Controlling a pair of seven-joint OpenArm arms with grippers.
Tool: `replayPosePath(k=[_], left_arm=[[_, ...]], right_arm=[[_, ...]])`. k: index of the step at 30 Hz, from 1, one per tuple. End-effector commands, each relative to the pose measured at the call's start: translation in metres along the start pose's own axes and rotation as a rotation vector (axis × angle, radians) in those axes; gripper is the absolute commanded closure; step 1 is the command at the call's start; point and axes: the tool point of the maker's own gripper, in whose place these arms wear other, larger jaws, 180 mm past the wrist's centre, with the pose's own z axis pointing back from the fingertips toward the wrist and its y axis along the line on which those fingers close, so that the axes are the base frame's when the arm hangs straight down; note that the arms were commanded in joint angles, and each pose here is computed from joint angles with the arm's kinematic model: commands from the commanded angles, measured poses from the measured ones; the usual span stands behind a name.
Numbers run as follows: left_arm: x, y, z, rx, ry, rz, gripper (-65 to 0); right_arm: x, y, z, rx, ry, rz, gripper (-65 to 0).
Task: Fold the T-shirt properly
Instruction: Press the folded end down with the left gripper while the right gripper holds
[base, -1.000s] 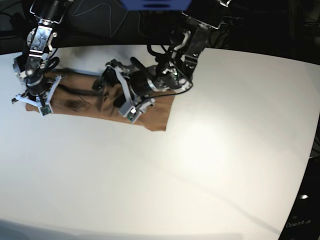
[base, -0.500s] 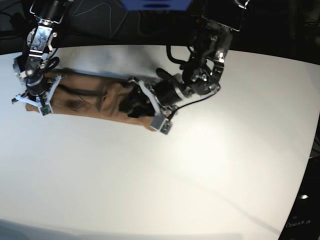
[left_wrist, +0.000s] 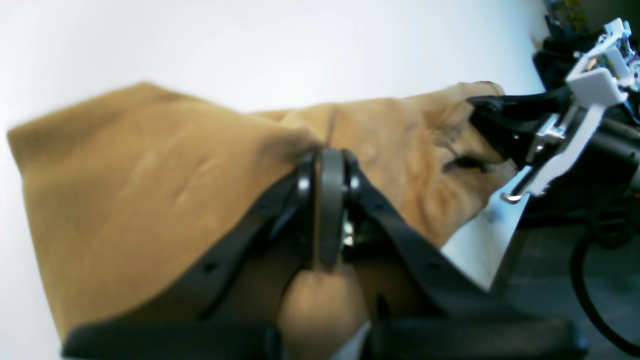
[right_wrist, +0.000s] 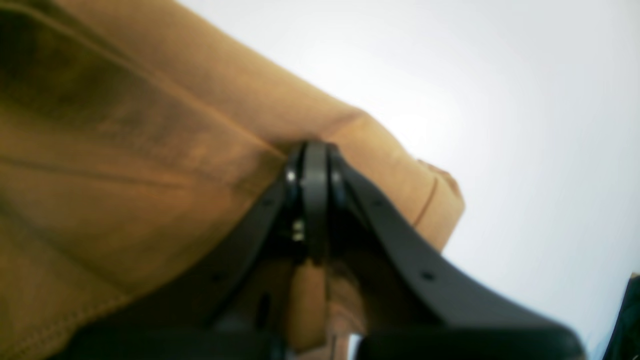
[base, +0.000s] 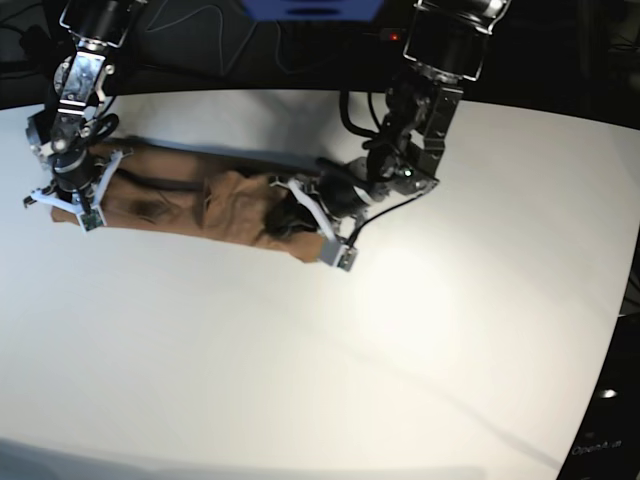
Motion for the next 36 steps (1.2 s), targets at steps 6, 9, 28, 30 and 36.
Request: replayPosePath(k=[6,9,28,30,36], left_arm=[[-0.003,0.01,-0.006,0.028,-0.025,0.049,-2.0],[-0.008,0.017,-0.007,0.044,-0.035,0.07,-2.0],[-0.032,0.022,-0.003,0.06,0.002,0.105,-2.0],[-0.037,0.025,0.0,0.069,0.01,0.107,-2.0],[-0.059,0.033,0.011,0.091,0.041,0.128,-2.0]], right_arm=[[-0.01,0.007,0.001,0.036,0.051,0.025,-0.7],[-0.01,0.006,0.001,0.034,0.051,0.026,-0.7],[0.053,-0.049,0.053,-0.199,-0.066,0.186,-0.6],[0.059,-0.056,0.059,-0.225,-0.079,0.188,-0.6],[0.055,-0.07,0.07,-0.266,-0.079,0.105,-0.6]])
